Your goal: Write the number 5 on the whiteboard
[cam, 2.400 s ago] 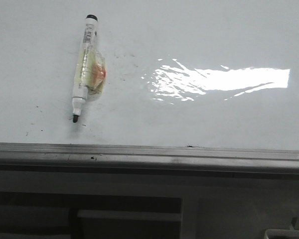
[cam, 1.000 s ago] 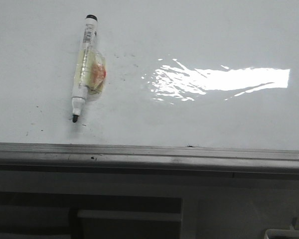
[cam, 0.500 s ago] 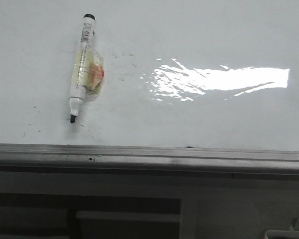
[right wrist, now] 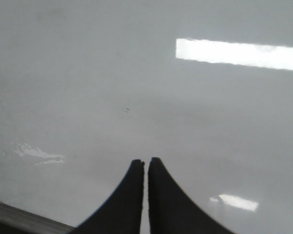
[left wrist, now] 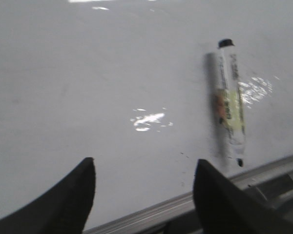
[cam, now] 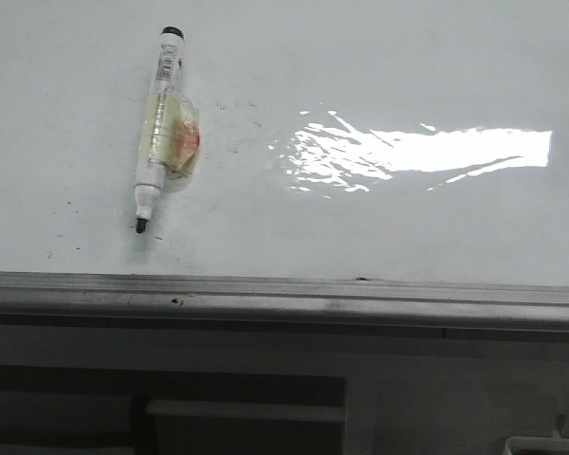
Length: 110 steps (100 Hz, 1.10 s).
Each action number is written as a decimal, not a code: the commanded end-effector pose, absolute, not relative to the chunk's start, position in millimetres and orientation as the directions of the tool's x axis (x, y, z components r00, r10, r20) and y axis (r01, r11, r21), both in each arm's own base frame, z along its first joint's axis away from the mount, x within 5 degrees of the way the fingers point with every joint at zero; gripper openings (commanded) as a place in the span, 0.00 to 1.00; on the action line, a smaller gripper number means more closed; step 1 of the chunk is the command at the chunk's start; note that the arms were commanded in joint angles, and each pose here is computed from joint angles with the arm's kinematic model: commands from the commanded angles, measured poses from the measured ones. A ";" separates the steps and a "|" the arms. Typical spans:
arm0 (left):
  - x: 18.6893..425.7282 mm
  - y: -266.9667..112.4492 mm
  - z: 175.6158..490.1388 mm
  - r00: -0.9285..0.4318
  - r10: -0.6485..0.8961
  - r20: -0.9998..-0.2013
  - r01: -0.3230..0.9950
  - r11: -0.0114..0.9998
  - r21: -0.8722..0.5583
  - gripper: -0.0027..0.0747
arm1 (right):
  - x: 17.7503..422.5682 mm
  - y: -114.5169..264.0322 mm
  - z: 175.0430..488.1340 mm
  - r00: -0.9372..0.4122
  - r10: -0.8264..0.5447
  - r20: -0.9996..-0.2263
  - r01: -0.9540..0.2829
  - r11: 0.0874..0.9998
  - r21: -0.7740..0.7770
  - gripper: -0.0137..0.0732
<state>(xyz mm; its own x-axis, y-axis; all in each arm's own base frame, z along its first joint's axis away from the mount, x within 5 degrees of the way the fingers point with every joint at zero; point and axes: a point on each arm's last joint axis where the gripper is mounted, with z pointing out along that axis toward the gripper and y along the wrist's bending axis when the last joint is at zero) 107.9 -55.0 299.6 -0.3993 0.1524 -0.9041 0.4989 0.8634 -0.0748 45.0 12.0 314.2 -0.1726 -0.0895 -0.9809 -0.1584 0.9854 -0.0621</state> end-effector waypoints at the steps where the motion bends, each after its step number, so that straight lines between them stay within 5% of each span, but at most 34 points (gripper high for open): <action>1: 117.5 -68.6 314.4 -0.367 0.149 -0.918 0.555 0.827 -0.088 0.67 | 47.8 11.7 329.4 -0.098 -0.100 -0.990 -0.155 0.984 -0.084 0.40; 18: 131.4 -98.9 306.3 -0.442 0.140 -0.886 0.623 0.759 -0.190 0.56 | 47.5 12.7 329.1 -0.099 -0.103 -0.990 -0.177 0.981 -0.084 0.58; 84: 175.4 -151.4 262.8 -0.548 0.055 -0.835 0.522 0.802 -0.290 0.54 | 47.5 12.8 329.1 -0.099 -0.101 -0.990 -0.178 0.981 -0.082 0.58; 110: 186.0 -155.1 251.3 -0.553 0.058 -0.831 0.490 0.830 -0.268 0.33 | 47.6 12.7 329.8 -0.091 -0.099 -0.991 -0.176 0.981 -0.082 0.58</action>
